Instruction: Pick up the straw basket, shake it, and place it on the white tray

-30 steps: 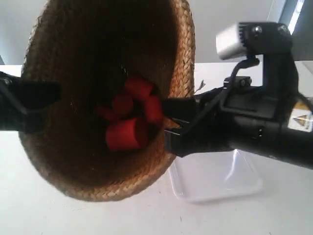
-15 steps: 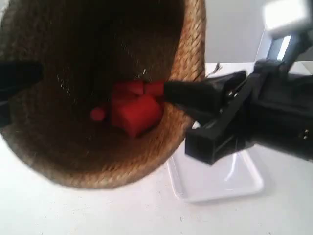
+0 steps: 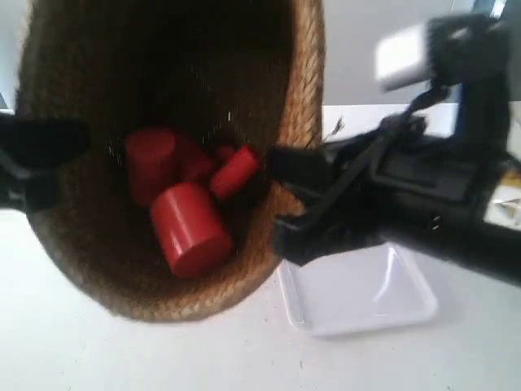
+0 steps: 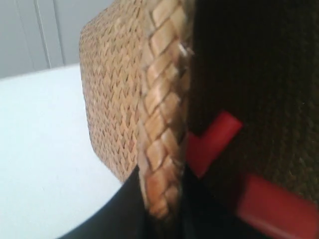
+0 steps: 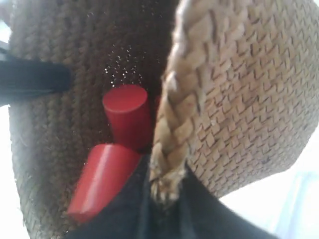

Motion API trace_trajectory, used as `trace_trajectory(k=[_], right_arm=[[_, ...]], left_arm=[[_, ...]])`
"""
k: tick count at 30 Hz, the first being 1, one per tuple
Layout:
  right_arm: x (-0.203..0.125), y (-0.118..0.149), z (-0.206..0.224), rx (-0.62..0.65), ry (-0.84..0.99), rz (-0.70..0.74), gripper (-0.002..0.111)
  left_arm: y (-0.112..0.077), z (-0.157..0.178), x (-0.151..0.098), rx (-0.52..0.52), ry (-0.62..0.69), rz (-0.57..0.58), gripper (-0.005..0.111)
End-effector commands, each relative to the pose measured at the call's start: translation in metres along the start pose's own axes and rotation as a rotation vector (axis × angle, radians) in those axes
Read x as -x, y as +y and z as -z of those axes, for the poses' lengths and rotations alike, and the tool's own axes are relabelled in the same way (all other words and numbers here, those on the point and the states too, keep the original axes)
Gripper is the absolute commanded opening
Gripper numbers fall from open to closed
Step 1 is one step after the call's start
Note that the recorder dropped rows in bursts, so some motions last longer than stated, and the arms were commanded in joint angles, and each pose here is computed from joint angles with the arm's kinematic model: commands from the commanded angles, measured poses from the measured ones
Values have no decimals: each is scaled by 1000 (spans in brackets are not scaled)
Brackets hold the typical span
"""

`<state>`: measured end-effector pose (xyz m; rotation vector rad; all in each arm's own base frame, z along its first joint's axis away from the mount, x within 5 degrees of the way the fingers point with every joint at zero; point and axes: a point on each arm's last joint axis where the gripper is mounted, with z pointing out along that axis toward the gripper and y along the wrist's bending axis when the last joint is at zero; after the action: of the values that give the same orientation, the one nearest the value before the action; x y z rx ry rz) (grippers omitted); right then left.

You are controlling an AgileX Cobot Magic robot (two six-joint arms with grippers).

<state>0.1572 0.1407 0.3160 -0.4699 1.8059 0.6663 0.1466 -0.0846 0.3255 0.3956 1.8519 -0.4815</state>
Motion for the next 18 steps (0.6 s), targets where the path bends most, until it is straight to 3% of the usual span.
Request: trace_trajectory(k=[1,4,7,10,12,15,16,18], right_arm=[[39,31,39,159,-166,37,0],[33,30,38,144,-198,189,0],[4,8,7,34,-91,206,0],[7,12,4,52,-66,67,0],[29,26,28,125,-170,45,0],[42,29,47,142,-292,135,0],[37,24,42,106,-278,210,0],[20,10,23,29,-198,226,0]], left_arm=[[-17,36,32,-92,-88,-57,0],[-13,39,31,-43,-152,-206,0],[0,8,5,14,-40,-165,0],[-3,9,10,-11,-29,-62,0],[-9,24,25,-37,-95,-70,0],[-11,41,40,-31,-196,-146,0],[-9,39,38,-11,-194,-214,0],[-3,18,23,21,-125,-224,0]])
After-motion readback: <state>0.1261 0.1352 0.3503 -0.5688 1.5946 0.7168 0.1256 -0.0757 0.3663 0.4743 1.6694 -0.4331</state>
